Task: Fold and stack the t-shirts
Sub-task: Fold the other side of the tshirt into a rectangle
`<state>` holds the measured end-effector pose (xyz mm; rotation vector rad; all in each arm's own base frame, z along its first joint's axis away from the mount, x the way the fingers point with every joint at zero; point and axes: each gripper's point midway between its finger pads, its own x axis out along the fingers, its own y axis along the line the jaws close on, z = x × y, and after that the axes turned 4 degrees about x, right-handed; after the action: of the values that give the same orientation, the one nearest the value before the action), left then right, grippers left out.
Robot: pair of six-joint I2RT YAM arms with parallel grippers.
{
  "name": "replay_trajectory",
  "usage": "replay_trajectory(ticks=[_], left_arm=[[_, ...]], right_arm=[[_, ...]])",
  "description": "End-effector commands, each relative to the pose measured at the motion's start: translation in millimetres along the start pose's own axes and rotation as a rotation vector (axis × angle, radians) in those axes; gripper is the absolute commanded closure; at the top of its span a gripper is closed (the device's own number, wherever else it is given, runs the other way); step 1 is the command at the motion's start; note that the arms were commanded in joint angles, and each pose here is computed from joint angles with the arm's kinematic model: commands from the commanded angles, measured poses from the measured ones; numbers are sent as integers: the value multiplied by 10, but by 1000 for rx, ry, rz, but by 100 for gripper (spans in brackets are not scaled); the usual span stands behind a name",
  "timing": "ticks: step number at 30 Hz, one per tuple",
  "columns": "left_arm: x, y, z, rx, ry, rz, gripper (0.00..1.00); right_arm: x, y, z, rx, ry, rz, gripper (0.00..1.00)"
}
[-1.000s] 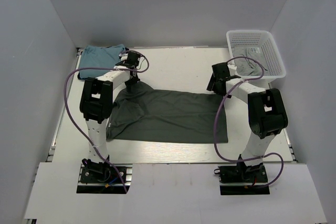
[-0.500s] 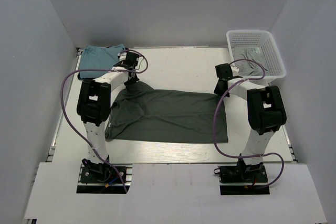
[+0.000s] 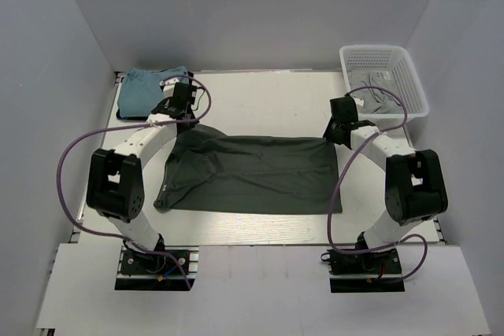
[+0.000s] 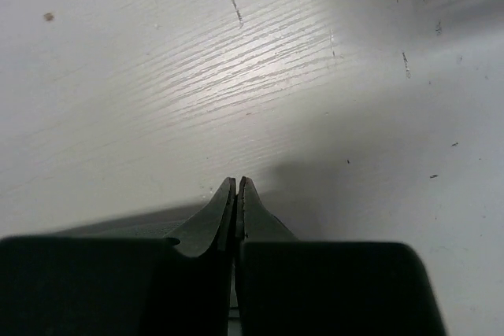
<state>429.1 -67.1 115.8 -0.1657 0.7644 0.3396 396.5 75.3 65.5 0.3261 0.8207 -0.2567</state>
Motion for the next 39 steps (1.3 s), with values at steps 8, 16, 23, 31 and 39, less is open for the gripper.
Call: replay_trajectory(ticks=[8,16,23,31,39], left_arm=[[-350,236,-271,-77,-9,-15,100],[-616,202,-567,-158,71,-133,100],[-785,354,-750,-202,93,-113,100],[-866,632,-1079,-210,136,-34,100],[-783,819,-1685,-206,278,27,100]], right_arm=[[-196,38,-12,-5,-31,78,100],[-287,33,11,-16,-54,101,100],[-343,81,-55,-28,-47,144,100],[-388,-85,-99,-4,-70,101,100],[-302,-279,-461,36,6,49,100]])
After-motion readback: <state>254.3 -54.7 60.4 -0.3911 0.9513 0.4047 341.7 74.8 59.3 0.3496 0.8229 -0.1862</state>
